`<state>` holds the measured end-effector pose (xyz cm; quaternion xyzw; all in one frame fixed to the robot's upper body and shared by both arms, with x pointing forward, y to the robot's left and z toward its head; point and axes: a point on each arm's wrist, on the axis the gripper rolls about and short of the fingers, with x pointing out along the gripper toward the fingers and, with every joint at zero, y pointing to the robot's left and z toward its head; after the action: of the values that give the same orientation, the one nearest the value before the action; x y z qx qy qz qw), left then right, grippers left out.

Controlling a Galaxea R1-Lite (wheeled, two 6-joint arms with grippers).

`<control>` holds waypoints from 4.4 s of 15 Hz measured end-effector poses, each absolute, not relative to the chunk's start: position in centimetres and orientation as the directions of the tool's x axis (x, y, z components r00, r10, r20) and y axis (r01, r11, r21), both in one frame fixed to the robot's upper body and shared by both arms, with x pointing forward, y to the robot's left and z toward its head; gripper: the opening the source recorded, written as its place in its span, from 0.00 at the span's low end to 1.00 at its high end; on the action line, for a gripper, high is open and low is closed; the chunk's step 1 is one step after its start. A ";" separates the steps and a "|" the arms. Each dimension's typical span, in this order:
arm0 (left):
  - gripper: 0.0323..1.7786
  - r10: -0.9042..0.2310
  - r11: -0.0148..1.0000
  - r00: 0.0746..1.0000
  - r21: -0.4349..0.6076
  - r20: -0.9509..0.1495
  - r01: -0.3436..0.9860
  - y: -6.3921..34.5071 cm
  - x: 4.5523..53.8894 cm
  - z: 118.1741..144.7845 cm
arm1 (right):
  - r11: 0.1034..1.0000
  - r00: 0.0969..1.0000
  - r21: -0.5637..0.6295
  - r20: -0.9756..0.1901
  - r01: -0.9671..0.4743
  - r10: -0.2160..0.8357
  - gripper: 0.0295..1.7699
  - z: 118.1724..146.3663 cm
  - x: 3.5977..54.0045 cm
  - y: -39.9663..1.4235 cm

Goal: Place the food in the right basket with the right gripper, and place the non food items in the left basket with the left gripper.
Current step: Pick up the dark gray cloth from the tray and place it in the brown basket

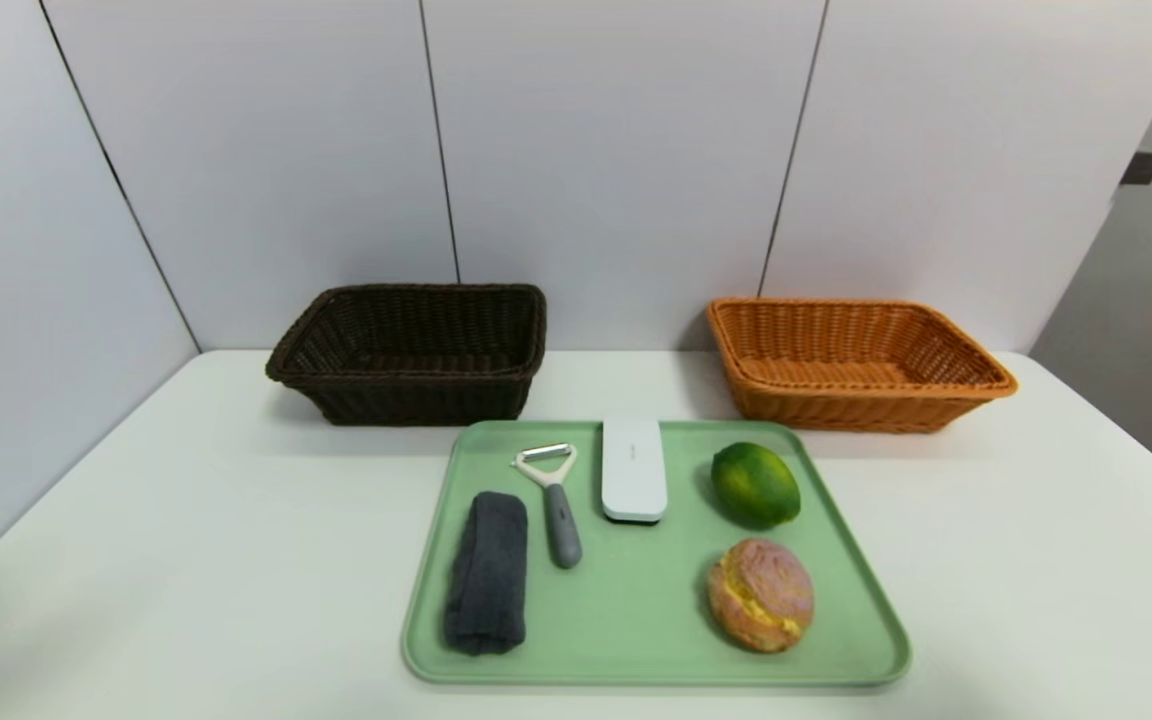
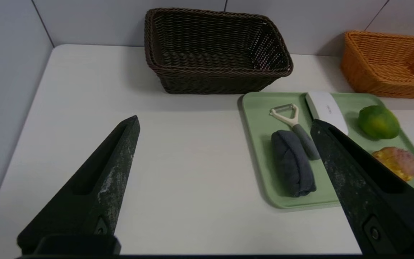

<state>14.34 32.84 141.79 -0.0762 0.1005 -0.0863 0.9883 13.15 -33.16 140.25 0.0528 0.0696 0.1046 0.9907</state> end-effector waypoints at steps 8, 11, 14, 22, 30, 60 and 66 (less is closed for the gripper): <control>0.95 -0.324 0.936 0.863 -0.265 -0.387 0.232 27.0 26.4 142.4 | 0.901 0.778 0.420 -0.530 -0.104 0.337 0.97 143.5 29.4 -26.1; 0.95 -0.341 0.934 0.796 -0.272 -0.500 0.230 25.0 27.6 140.5 | 0.907 0.704 0.417 -0.625 -0.065 0.337 0.97 142.3 32.1 -21.8; 0.95 -0.243 0.967 0.739 -0.217 -0.629 0.134 24.5 27.8 138.4 | 0.912 0.634 0.393 -0.677 -0.118 0.374 0.97 140.9 32.8 -18.3; 0.95 -0.128 0.992 0.731 -0.094 -0.671 0.088 26.6 25.1 137.1 | 0.884 0.532 0.398 -0.707 -0.246 0.466 0.97 138.8 31.3 -8.1; 0.95 -0.128 0.991 0.747 -0.106 -0.653 0.076 28.8 20.9 136.0 | 0.898 0.454 0.301 -0.783 -0.322 0.425 0.97 133.5 29.2 -0.5; 0.95 -0.134 0.990 0.766 -0.118 -0.629 0.076 29.8 18.6 135.2 | 0.953 0.481 0.208 -0.826 -0.222 0.293 0.69 125.1 32.9 4.0; 0.95 -0.132 0.990 0.762 -0.115 -0.634 0.076 29.8 18.6 135.1 | 0.947 0.470 0.224 -0.826 -0.231 0.311 0.10 125.2 32.8 4.1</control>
<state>18.65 29.81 135.12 -0.0414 0.3406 -0.0556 0.9377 32.83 4.12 125.23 0.0407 0.4898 0.1580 0.8564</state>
